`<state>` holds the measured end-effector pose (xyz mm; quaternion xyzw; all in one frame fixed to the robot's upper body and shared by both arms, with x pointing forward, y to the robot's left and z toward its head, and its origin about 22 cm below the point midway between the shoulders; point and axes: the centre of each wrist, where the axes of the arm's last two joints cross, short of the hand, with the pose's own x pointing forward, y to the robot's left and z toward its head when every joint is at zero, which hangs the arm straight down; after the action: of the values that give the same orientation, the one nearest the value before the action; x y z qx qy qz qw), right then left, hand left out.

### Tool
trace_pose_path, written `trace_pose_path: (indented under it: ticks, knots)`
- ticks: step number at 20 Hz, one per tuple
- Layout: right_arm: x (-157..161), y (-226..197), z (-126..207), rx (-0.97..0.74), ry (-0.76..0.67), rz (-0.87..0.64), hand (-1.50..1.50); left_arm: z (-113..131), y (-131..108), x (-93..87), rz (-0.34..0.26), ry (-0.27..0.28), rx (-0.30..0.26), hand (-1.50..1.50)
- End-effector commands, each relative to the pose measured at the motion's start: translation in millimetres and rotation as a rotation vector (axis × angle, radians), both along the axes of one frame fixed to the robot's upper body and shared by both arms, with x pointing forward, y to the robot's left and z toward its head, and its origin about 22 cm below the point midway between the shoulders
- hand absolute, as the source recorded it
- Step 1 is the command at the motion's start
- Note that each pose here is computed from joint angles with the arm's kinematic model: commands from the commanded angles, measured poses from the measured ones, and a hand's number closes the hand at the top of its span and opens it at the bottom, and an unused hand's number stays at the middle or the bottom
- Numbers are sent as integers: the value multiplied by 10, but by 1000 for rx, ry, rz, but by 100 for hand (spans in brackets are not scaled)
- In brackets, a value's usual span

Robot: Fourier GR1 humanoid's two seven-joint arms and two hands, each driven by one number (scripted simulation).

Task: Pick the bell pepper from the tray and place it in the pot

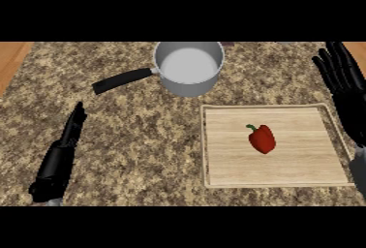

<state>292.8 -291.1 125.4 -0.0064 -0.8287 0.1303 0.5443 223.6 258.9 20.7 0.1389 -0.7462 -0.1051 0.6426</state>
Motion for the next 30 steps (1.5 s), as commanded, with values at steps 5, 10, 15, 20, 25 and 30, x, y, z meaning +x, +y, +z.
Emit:
trace_pose_path:
  ticks: [5,10,15,20,25,30]
  knots:
    - [422,-235,-194,-40,57,307,150,444,5,386,48,-20,-178,0]
    - [508,-569,-412,-277,-34,249,-150,586,68,473,43,18,-270,0]
    - [643,-807,-486,-181,-174,402,-150,605,40,599,53,56,-274,0]
    - [844,-934,-139,-312,-136,519,-150,727,66,685,69,47,-268,0]
    - [899,-728,244,-649,6,666,-150,702,146,671,74,81,-262,0]
    - [863,-208,200,-952,26,763,-150,663,167,628,117,77,-280,0]
